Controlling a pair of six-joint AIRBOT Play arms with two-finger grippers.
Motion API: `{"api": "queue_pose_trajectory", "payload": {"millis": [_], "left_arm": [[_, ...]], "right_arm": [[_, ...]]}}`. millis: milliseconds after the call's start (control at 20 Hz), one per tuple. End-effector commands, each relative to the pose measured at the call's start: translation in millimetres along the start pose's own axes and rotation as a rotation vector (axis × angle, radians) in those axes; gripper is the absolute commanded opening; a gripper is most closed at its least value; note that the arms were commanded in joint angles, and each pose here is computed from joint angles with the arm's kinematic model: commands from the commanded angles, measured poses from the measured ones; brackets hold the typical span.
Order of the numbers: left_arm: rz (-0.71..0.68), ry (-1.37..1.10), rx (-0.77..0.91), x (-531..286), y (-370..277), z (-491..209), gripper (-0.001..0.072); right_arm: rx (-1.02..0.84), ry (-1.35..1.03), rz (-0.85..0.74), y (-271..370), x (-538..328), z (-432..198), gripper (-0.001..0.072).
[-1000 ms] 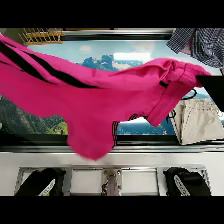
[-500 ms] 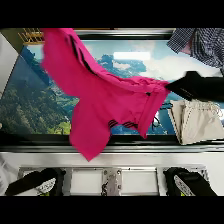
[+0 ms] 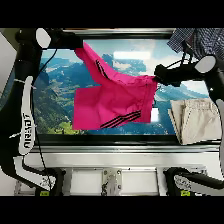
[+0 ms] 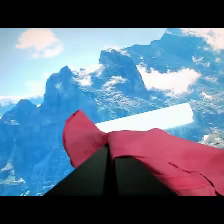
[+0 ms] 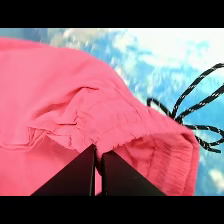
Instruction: Fold the clothes and pants, and hang the long-sleeved shirts on hangers.
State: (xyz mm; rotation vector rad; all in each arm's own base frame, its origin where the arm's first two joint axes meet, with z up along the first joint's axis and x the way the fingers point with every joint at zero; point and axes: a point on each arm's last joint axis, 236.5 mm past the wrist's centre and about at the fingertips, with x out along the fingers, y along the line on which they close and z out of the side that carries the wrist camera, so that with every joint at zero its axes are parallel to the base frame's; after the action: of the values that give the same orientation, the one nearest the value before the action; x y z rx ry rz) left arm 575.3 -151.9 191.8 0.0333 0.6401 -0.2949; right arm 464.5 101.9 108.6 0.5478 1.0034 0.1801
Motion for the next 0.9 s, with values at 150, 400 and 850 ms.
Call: {"api": "queue_pose_trajectory", "payload": {"millis": [150,400,850], "left_arm": [[0.018,0.121,-0.024,-4.2,15.2,-45.5,0.0004],[0.048,0.208,-0.036,-36.0,26.8,-123.8,0.0004],[0.028,0.449,-0.037,-65.1,10.4,-316.4,0.0004]], "right_arm": [[-0.132,-0.051,-0.033,-11.5,11.5,15.2,0.0016],[-0.255,0.139,-0.168,-41.4,-8.1,-43.9,0.0016],[-0.219,0.411,-0.279,-109.8,1.3,-170.5,0.0016]]}}
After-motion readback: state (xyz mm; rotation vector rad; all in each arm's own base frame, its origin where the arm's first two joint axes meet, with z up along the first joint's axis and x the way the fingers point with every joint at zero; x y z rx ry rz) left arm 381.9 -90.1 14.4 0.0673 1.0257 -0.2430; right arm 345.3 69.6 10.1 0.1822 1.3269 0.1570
